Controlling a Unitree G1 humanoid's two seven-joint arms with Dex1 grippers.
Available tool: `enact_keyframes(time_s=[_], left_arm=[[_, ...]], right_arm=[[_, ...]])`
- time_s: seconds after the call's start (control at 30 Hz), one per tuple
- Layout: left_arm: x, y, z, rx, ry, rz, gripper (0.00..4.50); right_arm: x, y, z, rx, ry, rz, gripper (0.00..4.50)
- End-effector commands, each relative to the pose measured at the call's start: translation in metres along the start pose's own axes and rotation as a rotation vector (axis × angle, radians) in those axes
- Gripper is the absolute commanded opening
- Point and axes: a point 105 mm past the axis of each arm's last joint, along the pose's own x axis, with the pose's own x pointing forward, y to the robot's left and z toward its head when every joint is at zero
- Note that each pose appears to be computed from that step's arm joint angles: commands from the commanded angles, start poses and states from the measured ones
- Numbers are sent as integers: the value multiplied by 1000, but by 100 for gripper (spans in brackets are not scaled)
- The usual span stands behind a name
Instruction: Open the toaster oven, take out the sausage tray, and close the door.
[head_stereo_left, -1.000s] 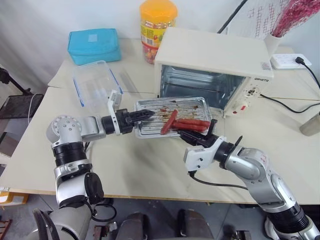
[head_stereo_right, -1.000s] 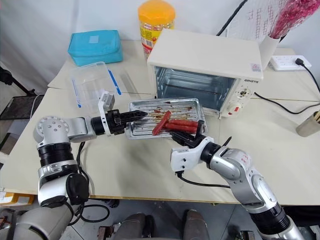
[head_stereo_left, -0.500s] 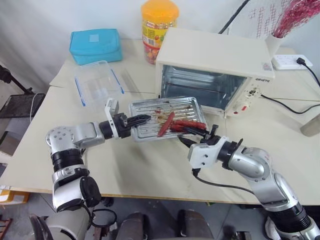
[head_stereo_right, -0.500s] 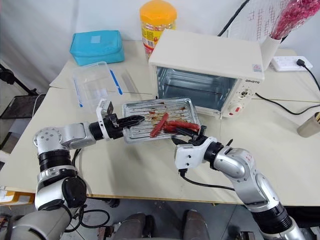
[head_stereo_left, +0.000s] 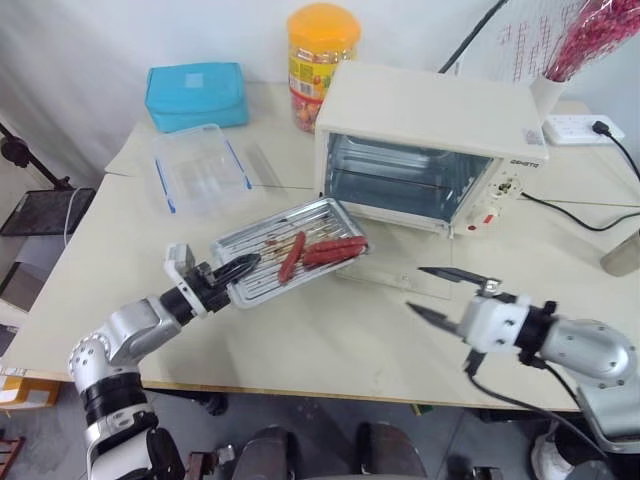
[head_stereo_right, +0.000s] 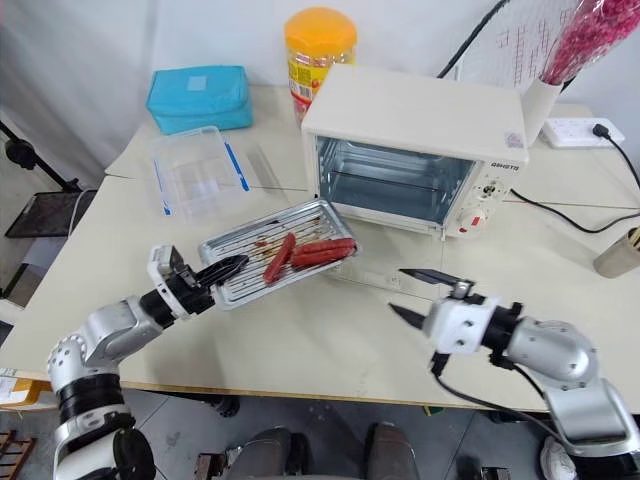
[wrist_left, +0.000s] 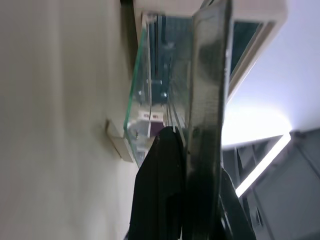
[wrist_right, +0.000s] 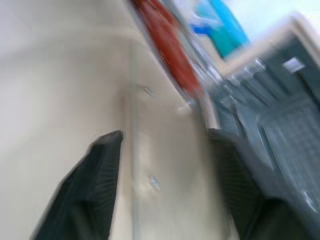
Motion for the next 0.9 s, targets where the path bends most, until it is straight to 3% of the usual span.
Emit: enact_keyframes(time_s=[0.03,0.17,0.3,0.47,0.67,0.9], left_arm=[[-22,-16,9,40,-135,-81,0],[-45,-16,14,56,-278,-78,0],[-64,-17,20,46,-451,-71,0],[-65,-19,13,39,-505,-67,0],[-66,-27,14,62,-544,-71,0],[-63,-33,14,76,-558,-72,0]], right_arm=[[-31,-14,-33,77,86,-39,136],[-44,-13,-63,175,160,6,2],[-36,-15,-87,322,187,10,2],[-15,-7,-99,382,151,90,2],[10,-11,-76,452,-33,122,2],[6,-61,-47,548,-213,-119,2]])
